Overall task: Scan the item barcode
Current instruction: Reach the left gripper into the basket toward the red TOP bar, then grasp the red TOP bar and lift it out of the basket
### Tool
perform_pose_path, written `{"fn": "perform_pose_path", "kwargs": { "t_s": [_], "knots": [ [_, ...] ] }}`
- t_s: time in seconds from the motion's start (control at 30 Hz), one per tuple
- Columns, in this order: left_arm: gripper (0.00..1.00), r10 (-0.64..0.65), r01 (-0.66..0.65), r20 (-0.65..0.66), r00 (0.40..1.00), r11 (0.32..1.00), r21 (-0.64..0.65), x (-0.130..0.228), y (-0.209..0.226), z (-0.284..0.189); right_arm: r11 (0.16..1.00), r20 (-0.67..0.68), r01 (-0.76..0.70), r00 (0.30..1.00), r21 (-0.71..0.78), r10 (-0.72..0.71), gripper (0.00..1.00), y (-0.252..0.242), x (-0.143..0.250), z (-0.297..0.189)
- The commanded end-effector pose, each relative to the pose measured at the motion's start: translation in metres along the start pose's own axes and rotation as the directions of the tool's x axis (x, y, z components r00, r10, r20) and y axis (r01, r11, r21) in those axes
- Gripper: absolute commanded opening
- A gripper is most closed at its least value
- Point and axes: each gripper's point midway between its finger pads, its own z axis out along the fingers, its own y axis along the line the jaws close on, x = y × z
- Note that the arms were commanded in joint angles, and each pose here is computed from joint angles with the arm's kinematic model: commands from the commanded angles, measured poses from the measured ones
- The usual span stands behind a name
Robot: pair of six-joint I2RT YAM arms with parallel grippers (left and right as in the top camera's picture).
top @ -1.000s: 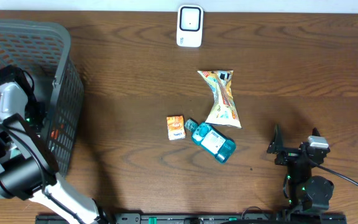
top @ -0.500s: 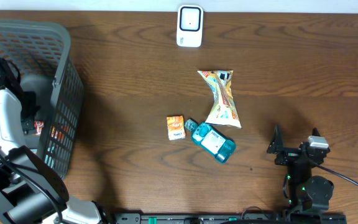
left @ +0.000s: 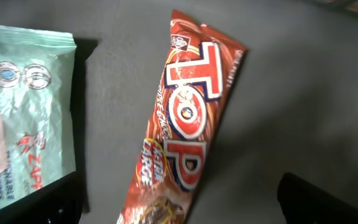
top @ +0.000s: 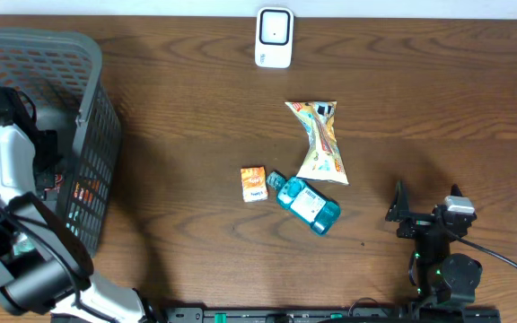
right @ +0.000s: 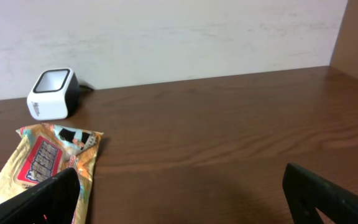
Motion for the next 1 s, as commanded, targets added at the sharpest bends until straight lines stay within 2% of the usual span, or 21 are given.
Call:
{"fn": "perform_pose_path", "kwargs": {
  "t_s": [0.0,0.2,0.23,0.27,0.33,0.37,0.47,0.63,0.77,0.97],
  "knots": [
    [0.98,0.026,-0.026,0.0,1.0,0.996,-0.083,0.003,0.011,0.024,1.0,0.001,0.013,1.0,-0.001,-0.013,0.99,0.0,0.001,0.0],
    [0.98,0.045,-0.05,-0.039,0.998,0.986,-0.16,0.016,0.016,0.064,1.0,0.001,0.013,1.0,-0.001,-0.013,0.99,0.0,0.001,0.0],
    [0.96,0.048,-0.056,-0.048,0.998,0.983,-0.175,0.019,0.018,0.07,1.0,0.001,0.013,1.0,-0.001,-0.013,0.99,0.0,0.001,0.0],
    [0.79,0.052,-0.063,-0.062,0.997,0.979,-0.192,0.022,0.021,0.076,1.0,0.001,0.013,1.0,-0.001,-0.013,0.99,0.0,0.001,0.0],
    [0.3,0.068,-0.087,-0.093,0.993,0.972,-0.217,0.029,0.026,0.085,1.0,0.001,0.013,1.0,-0.001,-0.013,0.99,0.0,0.001,0.0],
    [0.09,0.07,-0.093,-0.106,0.992,0.968,-0.231,0.032,0.029,0.088,1.0,0.001,0.013,1.0,0.0,-0.013,0.99,0.0,0.001,0.0],
    [0.08,0.068,-0.095,-0.122,0.99,0.968,-0.231,0.036,0.03,0.09,1.0,0.001,0.013,1.0,0.0,-0.013,0.99,0.0,0.001,0.0],
    [0.07,0.061,-0.071,-0.075,0.995,0.988,-0.14,0.02,0.01,0.065,1.0,0.001,0.013,1.0,-0.001,-0.013,0.99,0.0,0.001,0.0],
    [0.07,0.113,-0.114,0.022,0.993,0.992,0.044,-0.01,-0.021,0.002,1.0,0.001,0.013,1.0,-0.001,-0.013,0.99,0.0,0.001,0.0],
    [0.07,0.048,-0.093,0.161,0.986,0.955,0.283,-0.039,-0.027,-0.101,1.0,0.001,0.013,1.0,0.0,-0.013,0.99,0.0,0.001,0.0]
  ]
}}
